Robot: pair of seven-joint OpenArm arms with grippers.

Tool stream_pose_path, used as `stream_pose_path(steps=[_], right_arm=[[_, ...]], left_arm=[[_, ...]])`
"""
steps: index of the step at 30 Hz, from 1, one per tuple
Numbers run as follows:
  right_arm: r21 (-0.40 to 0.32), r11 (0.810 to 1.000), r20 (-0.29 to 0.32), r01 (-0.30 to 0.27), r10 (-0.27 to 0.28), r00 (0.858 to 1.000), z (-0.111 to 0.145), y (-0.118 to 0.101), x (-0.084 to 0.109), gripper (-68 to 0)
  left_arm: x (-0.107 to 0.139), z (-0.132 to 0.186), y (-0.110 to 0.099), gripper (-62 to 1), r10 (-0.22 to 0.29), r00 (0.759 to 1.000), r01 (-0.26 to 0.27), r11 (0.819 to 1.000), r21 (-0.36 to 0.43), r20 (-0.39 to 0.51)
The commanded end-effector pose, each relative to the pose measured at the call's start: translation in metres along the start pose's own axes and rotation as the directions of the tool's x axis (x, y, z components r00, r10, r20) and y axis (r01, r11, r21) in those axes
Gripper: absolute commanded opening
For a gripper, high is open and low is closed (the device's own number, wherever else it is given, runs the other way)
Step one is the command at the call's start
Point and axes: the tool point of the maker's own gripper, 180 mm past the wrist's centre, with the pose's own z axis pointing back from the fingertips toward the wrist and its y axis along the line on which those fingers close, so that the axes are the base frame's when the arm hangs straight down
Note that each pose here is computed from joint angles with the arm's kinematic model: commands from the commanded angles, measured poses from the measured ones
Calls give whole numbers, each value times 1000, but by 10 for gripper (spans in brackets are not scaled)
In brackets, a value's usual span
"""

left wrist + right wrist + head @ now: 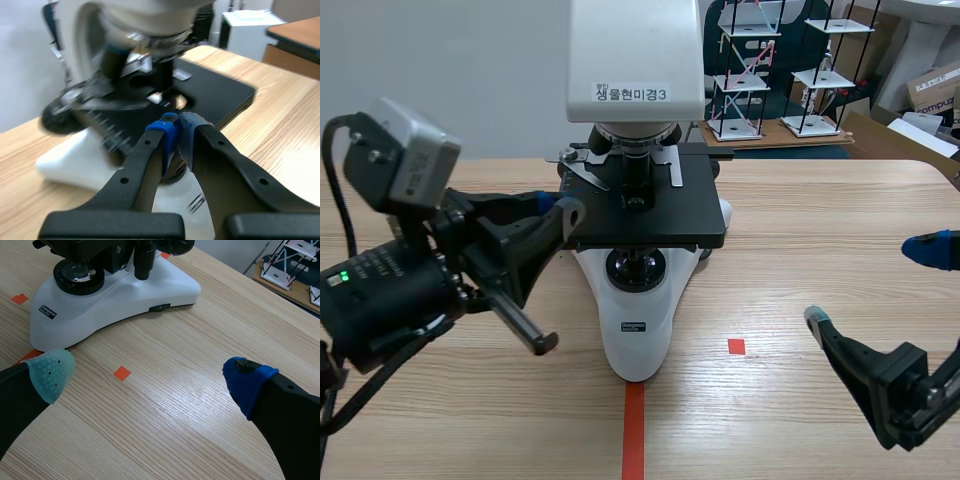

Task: Return to the home posture

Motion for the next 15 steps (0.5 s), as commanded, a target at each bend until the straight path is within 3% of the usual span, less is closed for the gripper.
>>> stream_pose_path(steps=[1,15], right_arm=[[-15,1000,35,-3,3,999,-1,-6,9,-12],[-15,1000,35,-3,3,999,-1,-6,9,-12]], left_arm=[[6,10,3,-583,-2,1000,2,1000,5,22],[-12,81,16,-583,-14,1000,16,997,77,-24]])
